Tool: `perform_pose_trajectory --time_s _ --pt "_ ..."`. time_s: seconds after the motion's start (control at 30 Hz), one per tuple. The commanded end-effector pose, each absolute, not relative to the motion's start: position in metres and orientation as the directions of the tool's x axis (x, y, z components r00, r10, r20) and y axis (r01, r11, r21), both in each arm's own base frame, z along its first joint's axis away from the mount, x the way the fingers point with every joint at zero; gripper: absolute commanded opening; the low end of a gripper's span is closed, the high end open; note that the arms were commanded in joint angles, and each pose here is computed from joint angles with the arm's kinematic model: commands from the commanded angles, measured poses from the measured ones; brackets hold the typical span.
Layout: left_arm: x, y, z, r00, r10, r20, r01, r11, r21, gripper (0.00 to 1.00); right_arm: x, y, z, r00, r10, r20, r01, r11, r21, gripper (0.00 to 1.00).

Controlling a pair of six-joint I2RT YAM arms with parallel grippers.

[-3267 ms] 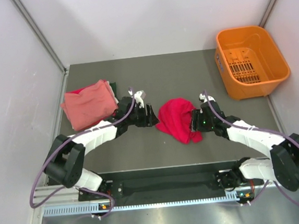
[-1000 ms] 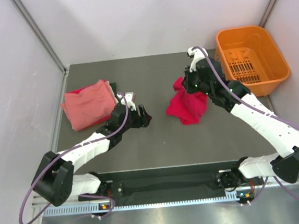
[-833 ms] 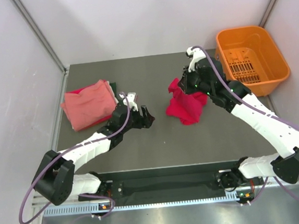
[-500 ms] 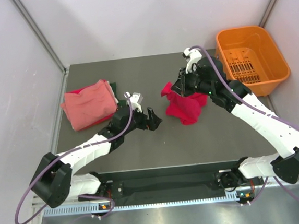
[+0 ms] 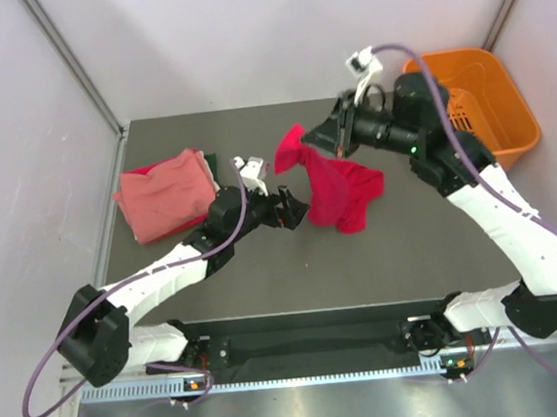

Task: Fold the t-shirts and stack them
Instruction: Flatten the tshirt out

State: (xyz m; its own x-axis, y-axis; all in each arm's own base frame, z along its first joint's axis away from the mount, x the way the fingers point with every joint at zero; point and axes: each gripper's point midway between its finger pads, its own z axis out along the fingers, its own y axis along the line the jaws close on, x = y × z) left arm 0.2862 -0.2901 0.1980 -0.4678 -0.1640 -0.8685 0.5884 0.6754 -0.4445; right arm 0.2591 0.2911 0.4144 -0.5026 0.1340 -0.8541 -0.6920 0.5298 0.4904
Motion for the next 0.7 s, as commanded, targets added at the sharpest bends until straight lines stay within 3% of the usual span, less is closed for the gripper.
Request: perform_pose_trajectory --time_s 0.0,0.17,0.27,0.4,0.67 --pt "0.31 -0.304 0.234 -0.41 -0.237 -0.881 0.58 0.677 -0.452 0.99 0.235 0.291 0.51 -0.39 0.244 -0.888 -0.79 0.407 0.459 0.0" --pt "0.309 -0.298 0.233 -0.405 -0.251 -0.879 0.563 0.689 -0.456 0.99 0.246 0.243 0.597 -0.15 0.361 -0.92 -0.734 0.583 0.348 0.0" --pt "0.304 -0.287 0.219 -0.422 -0.23 -0.877 0.532 0.72 -0.445 0.99 0.261 0.186 0.626 0.032 0.426 -0.904 -0.552 0.761 0.34 0.0" --pt "0.301 -0.269 0.193 -0.459 -0.2 -0.866 0.456 0.783 -0.423 0.99 0.266 0.141 0.623 0.136 0.409 -0.902 -0.376 0.864 0.335 0.0" --pt "0.292 -0.282 0.143 -0.588 -0.132 -0.798 0.444 0.771 -0.455 0.98 0.279 0.106 0.575 0.146 0.332 -0.932 -0.168 0.937 0.307 0.0"
